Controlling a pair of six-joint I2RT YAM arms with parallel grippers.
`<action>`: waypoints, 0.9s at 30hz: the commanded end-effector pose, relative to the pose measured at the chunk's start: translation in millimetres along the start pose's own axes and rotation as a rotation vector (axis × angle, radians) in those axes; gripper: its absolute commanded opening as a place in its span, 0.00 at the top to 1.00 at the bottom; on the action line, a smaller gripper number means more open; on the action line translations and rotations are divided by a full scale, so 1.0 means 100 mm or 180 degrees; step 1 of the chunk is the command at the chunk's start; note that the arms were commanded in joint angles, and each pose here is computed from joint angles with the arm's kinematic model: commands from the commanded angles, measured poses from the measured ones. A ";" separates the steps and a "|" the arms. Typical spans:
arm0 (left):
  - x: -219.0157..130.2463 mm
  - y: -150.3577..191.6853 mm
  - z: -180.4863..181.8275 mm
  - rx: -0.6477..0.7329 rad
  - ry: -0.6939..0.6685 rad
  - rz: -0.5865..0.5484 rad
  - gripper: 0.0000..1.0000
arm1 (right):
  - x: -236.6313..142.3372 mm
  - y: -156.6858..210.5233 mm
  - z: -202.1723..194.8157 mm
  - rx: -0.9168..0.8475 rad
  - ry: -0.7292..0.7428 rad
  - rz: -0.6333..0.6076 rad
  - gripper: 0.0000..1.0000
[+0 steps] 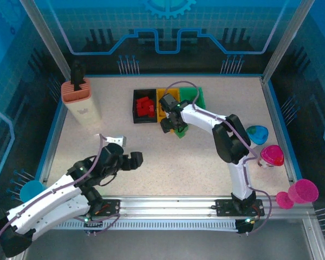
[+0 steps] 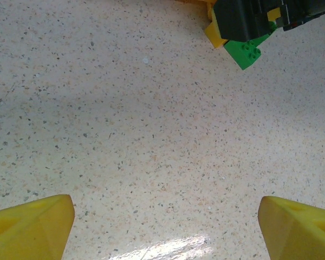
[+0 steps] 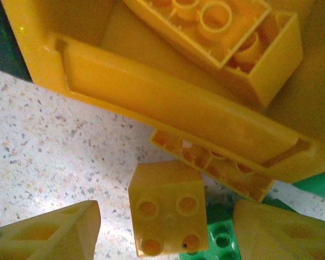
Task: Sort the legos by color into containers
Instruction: Pick up the lego from the center of the table.
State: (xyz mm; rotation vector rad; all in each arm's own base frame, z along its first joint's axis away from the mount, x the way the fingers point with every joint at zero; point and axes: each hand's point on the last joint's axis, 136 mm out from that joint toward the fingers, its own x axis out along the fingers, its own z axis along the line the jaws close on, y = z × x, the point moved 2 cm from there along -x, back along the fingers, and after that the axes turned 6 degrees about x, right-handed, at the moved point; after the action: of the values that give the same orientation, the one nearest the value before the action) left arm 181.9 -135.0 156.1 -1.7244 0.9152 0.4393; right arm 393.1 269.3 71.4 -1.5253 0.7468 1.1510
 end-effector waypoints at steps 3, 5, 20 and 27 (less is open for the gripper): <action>0.04 0.09 0.08 -0.0014 -0.0109 0.0057 0.11 | 0.20 0.06 -0.07 -0.0048 0.0187 0.0155 0.37; 0.04 0.09 0.08 -0.0013 -0.0110 0.0056 0.11 | 0.21 0.07 -0.07 -0.0058 0.0195 0.0155 0.40; 0.04 0.09 0.10 0.0002 -0.0141 0.0045 0.11 | -0.04 -0.02 0.08 -0.0071 0.0007 0.0001 0.69; 0.04 0.07 0.09 0.0008 -0.0139 0.0020 0.12 | -0.45 -0.48 0.09 -0.0053 -0.0044 -0.0345 0.70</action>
State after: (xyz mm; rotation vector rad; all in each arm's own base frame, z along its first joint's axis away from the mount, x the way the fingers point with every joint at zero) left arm 181.9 -132.4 151.1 -1.7168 0.9037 0.4548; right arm 404.9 276.2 84.2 -1.5466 0.7407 1.1364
